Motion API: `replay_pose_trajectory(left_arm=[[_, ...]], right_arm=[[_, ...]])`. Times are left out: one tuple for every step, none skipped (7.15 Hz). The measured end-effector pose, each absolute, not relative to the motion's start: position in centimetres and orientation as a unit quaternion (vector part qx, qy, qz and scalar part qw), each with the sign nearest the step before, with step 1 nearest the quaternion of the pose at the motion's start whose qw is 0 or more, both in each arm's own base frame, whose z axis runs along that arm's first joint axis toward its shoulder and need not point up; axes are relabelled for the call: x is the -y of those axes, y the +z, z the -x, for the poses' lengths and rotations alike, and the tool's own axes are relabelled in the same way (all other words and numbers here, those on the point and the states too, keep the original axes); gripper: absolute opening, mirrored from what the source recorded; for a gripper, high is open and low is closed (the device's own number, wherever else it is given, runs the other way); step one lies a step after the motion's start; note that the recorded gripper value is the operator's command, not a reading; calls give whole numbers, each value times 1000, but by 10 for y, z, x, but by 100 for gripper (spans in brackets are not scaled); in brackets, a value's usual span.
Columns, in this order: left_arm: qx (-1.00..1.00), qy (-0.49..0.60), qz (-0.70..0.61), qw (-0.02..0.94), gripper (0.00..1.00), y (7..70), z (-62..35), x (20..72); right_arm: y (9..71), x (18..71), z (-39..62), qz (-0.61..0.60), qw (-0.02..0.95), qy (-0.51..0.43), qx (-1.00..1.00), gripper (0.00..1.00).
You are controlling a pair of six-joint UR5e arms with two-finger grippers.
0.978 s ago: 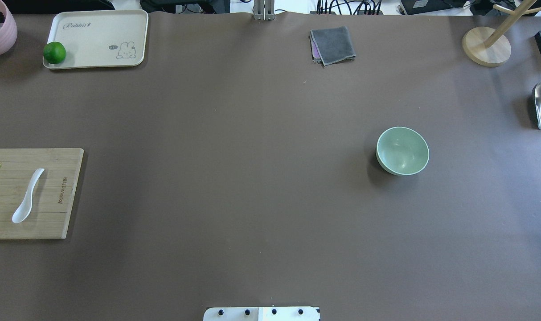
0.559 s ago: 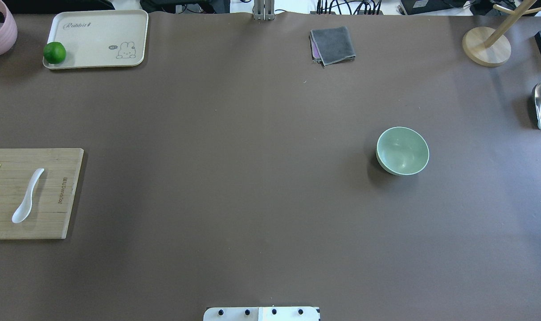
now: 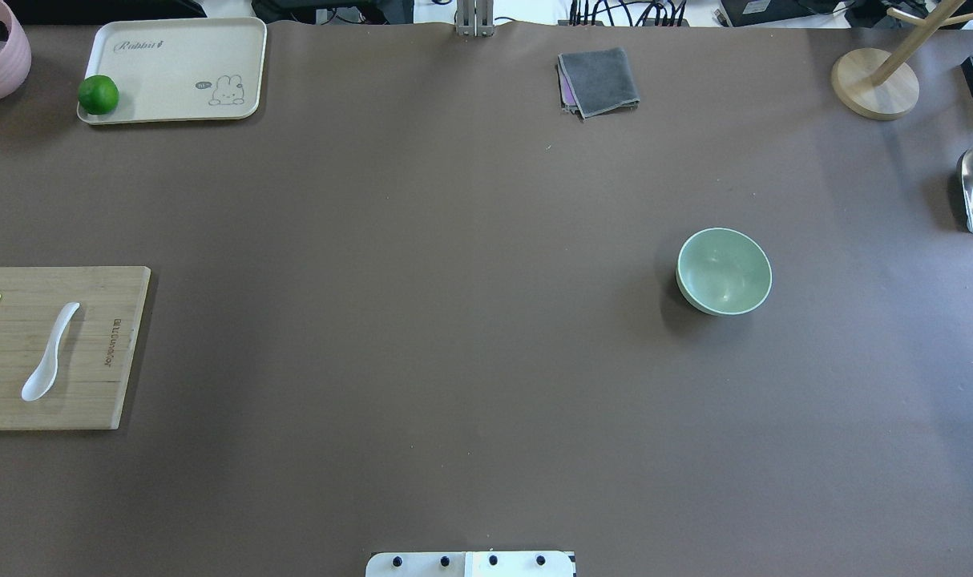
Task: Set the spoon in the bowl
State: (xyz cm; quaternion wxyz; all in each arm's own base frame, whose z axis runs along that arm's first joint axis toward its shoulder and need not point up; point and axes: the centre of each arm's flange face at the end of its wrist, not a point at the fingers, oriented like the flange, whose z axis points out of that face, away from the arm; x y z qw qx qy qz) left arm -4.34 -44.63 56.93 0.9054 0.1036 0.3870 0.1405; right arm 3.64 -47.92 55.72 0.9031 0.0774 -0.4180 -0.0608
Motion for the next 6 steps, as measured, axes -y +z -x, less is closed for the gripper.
replay_pose_trajectory(left_arm=[[-389, 127, -102, 907, 98, 565, 43, 447], [-391, 101, -100, 909, 98, 558, 42, 449], [-397, 68, -102, 910, 98, 550, 36, 453], [-404, 45, -99, 908, 99, 542, 18, 456], [-416, 28, -94, 904, 98, 533, -14, 460], [-429, 15, -87, 899, 98, 524, -48, 460]], right_arm=[[547, 479, -24, -65, 898, -47, 433, 100], [533, 479, -3, -51, 894, -33, 444, 100], [518, 480, 25, -39, 891, -22, 451, 100], [507, 479, 58, -30, 890, -12, 455, 100], [498, 476, 94, -24, 889, 0, 457, 100], [490, 470, 130, -20, 888, 9, 460, 100]])
